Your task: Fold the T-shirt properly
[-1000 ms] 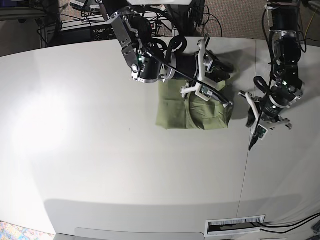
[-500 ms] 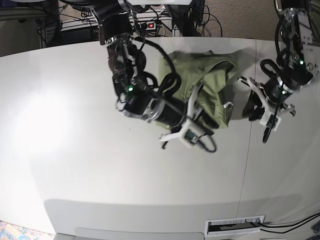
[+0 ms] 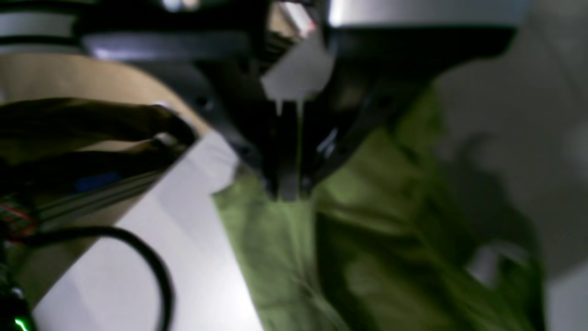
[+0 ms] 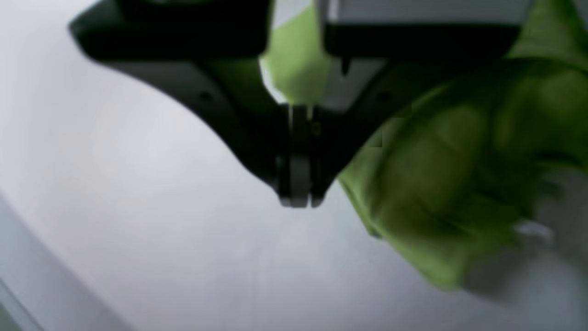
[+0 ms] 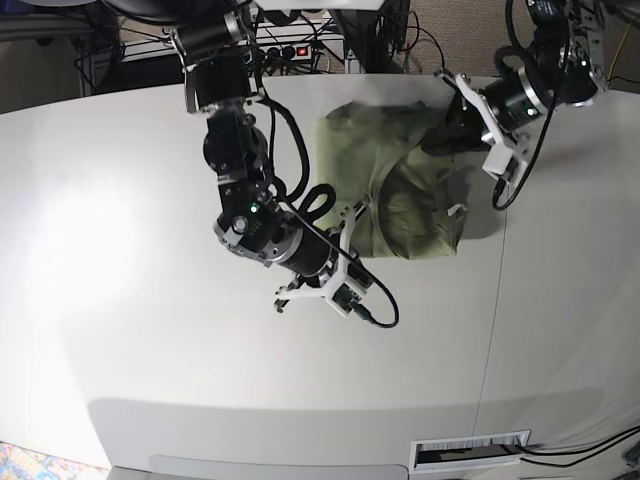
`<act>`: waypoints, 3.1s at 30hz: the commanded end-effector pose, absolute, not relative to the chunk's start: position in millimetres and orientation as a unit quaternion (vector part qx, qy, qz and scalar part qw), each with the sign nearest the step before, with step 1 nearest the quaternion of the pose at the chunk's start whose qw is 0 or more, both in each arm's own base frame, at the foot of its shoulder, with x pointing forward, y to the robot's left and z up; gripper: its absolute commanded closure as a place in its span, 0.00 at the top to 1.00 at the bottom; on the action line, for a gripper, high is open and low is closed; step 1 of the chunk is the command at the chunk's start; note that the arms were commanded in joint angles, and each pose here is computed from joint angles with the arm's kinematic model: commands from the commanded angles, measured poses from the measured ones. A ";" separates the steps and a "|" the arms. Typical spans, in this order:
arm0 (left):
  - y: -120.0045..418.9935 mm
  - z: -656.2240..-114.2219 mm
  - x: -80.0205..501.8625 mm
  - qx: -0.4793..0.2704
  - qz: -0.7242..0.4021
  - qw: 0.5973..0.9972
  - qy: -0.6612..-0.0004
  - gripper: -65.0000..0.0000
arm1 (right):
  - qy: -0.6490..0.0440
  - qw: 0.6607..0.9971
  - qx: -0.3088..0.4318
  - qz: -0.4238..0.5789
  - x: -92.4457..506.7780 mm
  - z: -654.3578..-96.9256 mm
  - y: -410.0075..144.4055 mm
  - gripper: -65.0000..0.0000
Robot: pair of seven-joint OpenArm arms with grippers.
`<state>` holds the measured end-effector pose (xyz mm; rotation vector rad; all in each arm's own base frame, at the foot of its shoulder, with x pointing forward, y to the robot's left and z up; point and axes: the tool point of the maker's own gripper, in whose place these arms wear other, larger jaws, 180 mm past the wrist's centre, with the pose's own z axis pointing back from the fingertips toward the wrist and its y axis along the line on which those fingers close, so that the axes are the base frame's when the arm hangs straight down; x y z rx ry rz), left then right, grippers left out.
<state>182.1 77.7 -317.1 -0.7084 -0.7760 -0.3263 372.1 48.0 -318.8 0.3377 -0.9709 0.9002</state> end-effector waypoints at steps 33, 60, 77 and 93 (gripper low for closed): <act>26.0 -378.3 155.9 -0.341 -0.160 0.862 -0.340 0.00 | -0.315 0.840 0.154 0.414 370.5 -377.0 18.3 0.00; 133.5 -418.0 307.0 -0.176 -0.197 0.888 -0.377 0.00 | -0.263 0.845 0.176 0.432 292.4 -368.6 -33.7 0.00; 184.2 -312.1 317.1 -0.174 -0.206 0.854 -0.445 0.00 | -0.324 0.852 0.251 0.326 297.3 -330.8 -62.8 0.00; 218.7 -317.0 193.9 -0.223 -0.132 0.880 -0.398 0.00 | -0.294 0.873 0.215 0.323 199.8 -345.5 -87.0 0.00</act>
